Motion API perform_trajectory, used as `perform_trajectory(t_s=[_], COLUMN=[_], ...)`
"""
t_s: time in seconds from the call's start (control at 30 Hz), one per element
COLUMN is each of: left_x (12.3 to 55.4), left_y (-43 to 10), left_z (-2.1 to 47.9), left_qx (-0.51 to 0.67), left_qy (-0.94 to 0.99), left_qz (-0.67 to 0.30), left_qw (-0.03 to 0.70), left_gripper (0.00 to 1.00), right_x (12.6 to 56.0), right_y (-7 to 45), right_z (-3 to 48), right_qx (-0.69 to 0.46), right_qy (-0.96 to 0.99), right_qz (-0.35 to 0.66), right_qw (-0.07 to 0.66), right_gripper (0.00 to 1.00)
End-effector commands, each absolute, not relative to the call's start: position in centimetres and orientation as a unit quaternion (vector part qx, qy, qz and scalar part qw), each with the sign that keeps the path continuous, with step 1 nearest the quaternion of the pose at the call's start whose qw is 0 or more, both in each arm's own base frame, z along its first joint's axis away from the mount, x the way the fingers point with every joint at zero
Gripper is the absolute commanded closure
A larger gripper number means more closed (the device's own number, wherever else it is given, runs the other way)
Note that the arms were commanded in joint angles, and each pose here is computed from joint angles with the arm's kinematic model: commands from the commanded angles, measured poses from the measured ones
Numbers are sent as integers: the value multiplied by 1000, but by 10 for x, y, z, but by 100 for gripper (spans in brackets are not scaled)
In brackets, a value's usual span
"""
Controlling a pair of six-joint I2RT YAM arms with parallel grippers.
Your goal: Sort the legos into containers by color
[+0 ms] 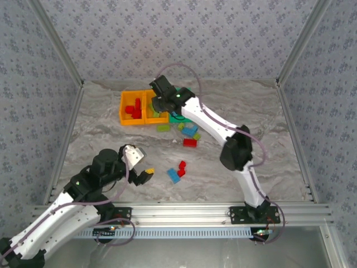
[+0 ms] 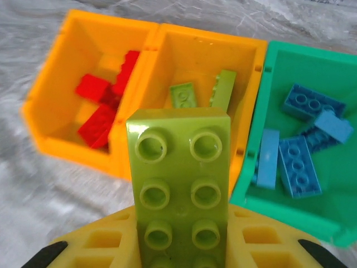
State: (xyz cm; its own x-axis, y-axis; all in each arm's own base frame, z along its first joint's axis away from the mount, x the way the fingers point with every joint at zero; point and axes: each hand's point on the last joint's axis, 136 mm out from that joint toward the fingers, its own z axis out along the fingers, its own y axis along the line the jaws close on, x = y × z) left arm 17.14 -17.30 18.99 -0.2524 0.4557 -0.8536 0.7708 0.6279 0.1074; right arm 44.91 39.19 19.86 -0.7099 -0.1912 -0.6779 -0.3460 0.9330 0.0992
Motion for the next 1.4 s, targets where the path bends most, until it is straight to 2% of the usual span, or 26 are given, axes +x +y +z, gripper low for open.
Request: perform_trajectory(t_s=[0.0, 0.1, 0.2, 0.27, 0.47, 0.57, 0.73, 0.9, 1.1, 1.23, 1.37], left_x=[179, 180, 180, 180, 185, 200, 231, 269, 318, 353, 383], left_y=[-166, -167, -168, -170, -171, -163, -162, -173, -193, -208, -221], left_z=[193, 191, 188, 185, 184, 193, 189, 164, 127, 101, 81], left_qx=[385, 385, 385, 387, 356, 274, 107, 34, 24, 27, 37], left_qy=[779, 781, 783, 785, 805, 836, 894, 920, 942, 950, 952], left_qz=[-146, -146, -148, -149, -158, -153, -153, -129, -104, -86, -75], left_qw=[472, 470, 465, 460, 447, 451, 407, 369, 317, 297, 294], left_gripper=[1, 1, 1, 1, 1, 1, 1, 2, 2, 1, 1], right_x=[474, 493, 499, 499, 480, 449, 353, 263, 163, 138, 136], right_y=[394, 399, 403, 405, 390, 377, 341, 276, 204, 177, 160], right_z=[176, 162, 162, 175, 231, 265, 313, 309, 281, 254, 256], right_qx=[-155, -152, -151, -150, -148, -160, -225, -227, -151, -86, -58], right_qy=[920, 919, 917, 913, 906, 909, 906, 913, 918, 917, 916], right_qz=[82, 95, 108, 123, 135, 148, 179, 146, 222, 260, 255], right_qw=[351, 351, 354, 360, 373, 356, 310, 306, 293, 289, 303], right_gripper=[71, 65, 50, 45, 45, 44, 27, 19, 7, 6, 3])
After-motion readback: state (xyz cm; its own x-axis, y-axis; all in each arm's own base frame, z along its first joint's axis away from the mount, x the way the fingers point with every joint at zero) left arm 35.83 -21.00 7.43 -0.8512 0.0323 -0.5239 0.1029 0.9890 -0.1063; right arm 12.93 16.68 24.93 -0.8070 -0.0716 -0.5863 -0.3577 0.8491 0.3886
